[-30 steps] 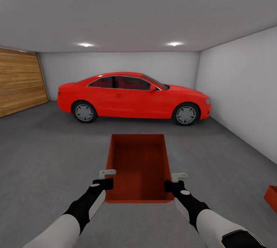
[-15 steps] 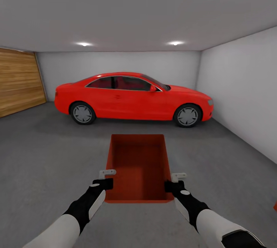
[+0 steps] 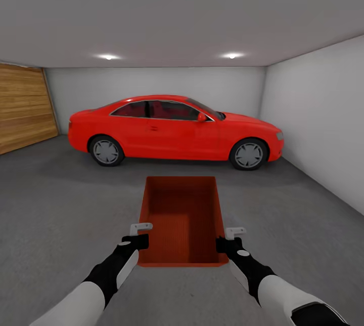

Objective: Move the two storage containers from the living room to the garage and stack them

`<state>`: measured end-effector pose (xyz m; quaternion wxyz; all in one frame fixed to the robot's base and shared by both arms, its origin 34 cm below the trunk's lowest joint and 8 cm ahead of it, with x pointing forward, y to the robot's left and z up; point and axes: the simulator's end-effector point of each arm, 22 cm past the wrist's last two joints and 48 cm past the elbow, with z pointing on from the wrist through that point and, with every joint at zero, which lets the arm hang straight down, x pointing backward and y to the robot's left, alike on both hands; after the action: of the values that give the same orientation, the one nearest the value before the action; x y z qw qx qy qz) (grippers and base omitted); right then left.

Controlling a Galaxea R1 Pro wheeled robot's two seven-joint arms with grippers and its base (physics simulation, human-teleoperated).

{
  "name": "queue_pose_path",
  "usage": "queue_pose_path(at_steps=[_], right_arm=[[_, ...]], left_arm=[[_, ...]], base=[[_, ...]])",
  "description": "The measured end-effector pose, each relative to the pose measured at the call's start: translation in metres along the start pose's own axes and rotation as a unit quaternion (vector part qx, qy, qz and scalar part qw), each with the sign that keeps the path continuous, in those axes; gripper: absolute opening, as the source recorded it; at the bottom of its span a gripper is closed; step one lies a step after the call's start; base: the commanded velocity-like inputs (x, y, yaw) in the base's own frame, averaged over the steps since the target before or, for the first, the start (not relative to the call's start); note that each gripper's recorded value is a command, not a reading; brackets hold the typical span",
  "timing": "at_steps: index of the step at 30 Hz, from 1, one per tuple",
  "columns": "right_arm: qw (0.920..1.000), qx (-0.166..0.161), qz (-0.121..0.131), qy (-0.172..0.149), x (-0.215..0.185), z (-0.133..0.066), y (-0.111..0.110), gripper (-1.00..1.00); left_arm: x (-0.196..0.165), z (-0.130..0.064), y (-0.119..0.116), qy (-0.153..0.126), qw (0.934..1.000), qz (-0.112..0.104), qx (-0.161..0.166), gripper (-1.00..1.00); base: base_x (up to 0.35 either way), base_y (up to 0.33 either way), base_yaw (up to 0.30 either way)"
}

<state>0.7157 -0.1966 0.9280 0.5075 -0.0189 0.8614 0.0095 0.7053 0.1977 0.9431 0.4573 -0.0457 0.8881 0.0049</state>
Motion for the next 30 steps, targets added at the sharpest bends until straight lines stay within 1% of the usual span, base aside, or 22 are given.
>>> queue_pose_path(at_steps=[19, 22, 24, 30], right_arm=[[1.0, 0.0, 0.0, 0.0, -0.0001, 0.0, -0.0007, -1.0], [1.0, 0.0, -0.001, 0.003, 0.0014, 0.0, -0.0004, -1.0], [1.0, 0.0, 0.0, 0.004, 0.0017, 0.0, 0.0001, -1.0], [1.0, 0.0, 0.0, 0.004, 0.0018, 0.0006, -0.0006, -1.0]], left_arm=[[0.0, -0.0001, -0.0007, 0.0, 1.0, 0.0, 0.0, -1.0], [0.0015, -0.0001, -0.0003, 0.004, 1.0, 0.0, 0.0, -1.0], [0.0016, 0.0, 0.0001, 0.004, 1.0, 0.0, 0.0, -1.0], [0.0015, 0.0005, -0.0005, 0.004, 1.0, 0.0, -0.001, -1.0]], base=[[0.321, 0.0, 0.0], [0.321, 0.0, -0.014], [0.213, 0.0, -0.176], [0.023, 0.0, -0.28]])
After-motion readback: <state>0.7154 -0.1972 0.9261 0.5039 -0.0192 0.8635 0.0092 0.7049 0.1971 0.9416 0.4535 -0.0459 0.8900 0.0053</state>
